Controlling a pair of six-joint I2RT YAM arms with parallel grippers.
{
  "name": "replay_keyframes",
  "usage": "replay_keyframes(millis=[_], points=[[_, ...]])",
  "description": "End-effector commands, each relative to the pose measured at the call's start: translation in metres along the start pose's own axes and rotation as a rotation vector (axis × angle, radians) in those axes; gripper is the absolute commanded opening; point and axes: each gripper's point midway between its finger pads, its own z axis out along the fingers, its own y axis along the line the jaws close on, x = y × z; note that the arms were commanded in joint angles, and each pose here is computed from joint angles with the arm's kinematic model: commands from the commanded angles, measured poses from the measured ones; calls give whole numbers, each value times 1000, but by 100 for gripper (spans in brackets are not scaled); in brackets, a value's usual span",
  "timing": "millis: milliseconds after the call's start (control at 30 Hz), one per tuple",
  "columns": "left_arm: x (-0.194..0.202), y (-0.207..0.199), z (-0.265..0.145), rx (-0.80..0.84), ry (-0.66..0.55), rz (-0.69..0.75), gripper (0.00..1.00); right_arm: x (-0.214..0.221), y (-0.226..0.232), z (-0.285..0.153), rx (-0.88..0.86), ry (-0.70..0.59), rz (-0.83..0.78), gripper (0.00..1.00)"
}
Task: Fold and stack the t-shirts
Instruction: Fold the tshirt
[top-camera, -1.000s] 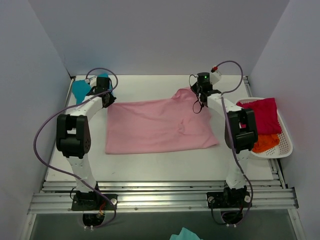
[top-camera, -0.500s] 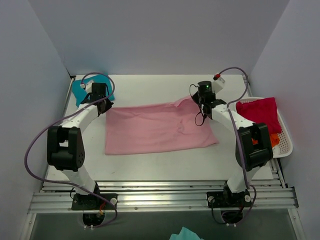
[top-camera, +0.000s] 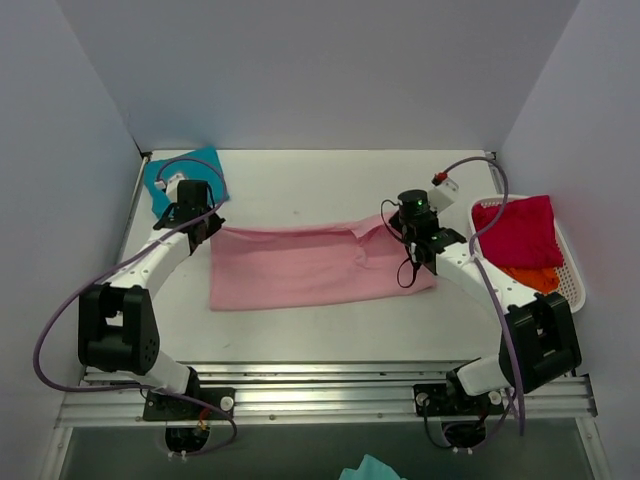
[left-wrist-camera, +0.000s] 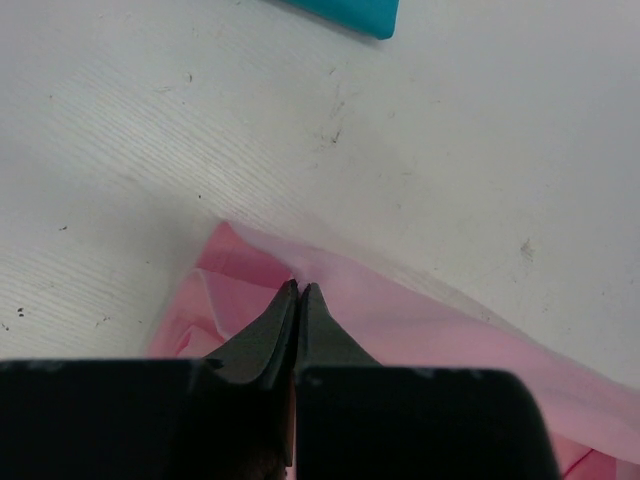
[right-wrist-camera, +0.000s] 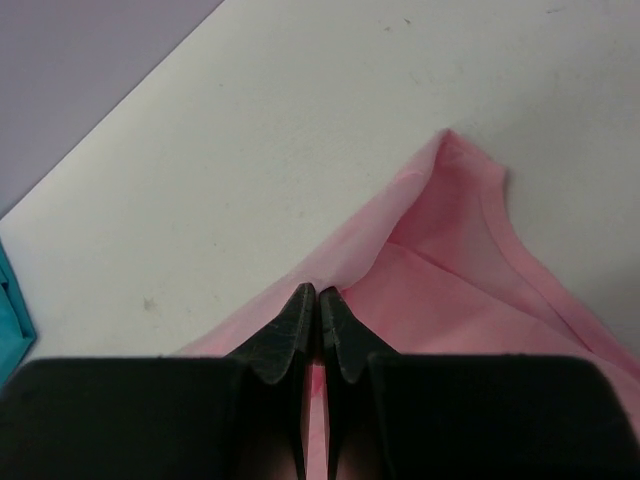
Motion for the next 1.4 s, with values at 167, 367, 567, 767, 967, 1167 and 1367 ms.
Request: replay_keyframes(millis=[167,367,567,767,967,1167,1367], points=[[6,5,-24,19,-59,-13,2,7,-48,-32,83,-26,-24,0],[25,21,-28,-17,-52,-10,2,32,-70,-42,95,17,-22,0],[38,39,-31,-113,-54,1,2,62,-95,-44,144,67,16,0],[59,61,-32,-209,-59,-13,4,92,-126,-40,224,111,48,0],[84,82,-38,-311,-47,10,55,105,-147,-43,273,117,80,0],[89,95,-47,-350,-52,-12,94,111,-158,-48,300,117,128,65],[53,81,-70,-295,-149,-30,94,98,-152,-55,292,98,134,94]])
